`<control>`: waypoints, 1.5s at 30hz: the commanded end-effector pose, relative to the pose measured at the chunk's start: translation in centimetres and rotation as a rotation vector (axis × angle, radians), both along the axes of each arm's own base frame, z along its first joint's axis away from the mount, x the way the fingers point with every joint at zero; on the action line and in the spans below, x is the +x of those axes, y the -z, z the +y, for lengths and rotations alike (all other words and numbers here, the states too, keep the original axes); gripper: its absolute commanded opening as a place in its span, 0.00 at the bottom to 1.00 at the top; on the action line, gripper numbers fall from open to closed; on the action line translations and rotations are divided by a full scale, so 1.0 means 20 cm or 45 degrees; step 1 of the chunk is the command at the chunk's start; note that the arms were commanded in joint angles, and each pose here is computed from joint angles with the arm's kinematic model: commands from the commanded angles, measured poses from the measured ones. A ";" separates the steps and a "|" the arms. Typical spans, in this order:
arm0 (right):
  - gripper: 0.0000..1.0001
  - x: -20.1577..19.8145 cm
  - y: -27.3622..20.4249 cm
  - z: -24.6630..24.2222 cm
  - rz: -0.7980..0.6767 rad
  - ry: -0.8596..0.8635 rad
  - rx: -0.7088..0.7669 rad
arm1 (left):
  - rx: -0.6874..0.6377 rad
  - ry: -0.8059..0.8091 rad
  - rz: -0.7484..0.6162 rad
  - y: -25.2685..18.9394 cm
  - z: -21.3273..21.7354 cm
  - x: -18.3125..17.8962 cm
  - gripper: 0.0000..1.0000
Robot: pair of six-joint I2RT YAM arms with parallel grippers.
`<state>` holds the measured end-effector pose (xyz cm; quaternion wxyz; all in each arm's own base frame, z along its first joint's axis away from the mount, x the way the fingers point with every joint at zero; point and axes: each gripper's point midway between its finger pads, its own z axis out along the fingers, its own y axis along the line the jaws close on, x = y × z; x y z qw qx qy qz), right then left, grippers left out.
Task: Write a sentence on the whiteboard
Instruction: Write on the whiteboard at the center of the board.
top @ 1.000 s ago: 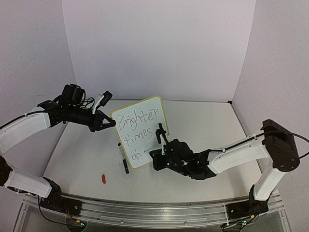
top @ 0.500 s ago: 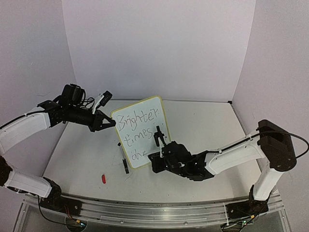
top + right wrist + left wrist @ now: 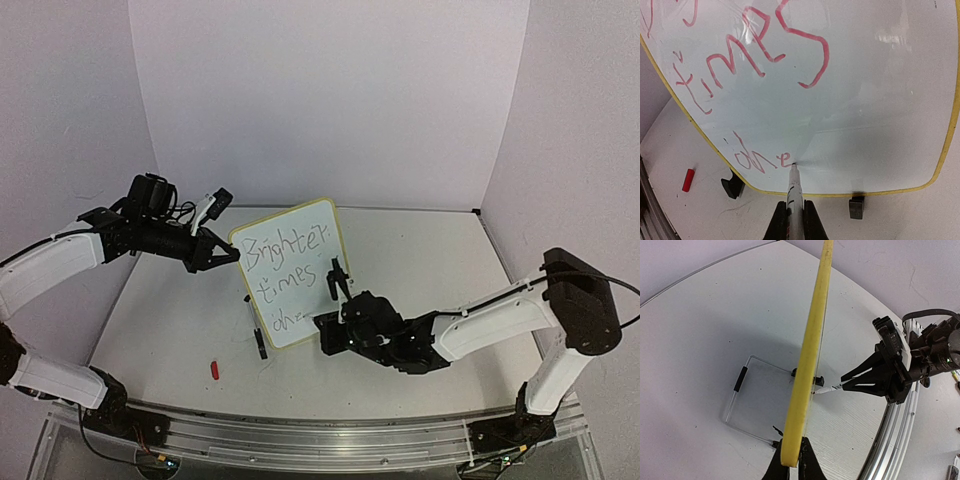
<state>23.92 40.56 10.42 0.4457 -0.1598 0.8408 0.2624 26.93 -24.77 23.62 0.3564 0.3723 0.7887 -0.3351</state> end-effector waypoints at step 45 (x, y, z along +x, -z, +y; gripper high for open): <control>0.00 0.05 -0.07 0.02 -0.056 -0.007 0.030 | 0.130 -0.039 0.018 0.13 0.06 0.00 0.00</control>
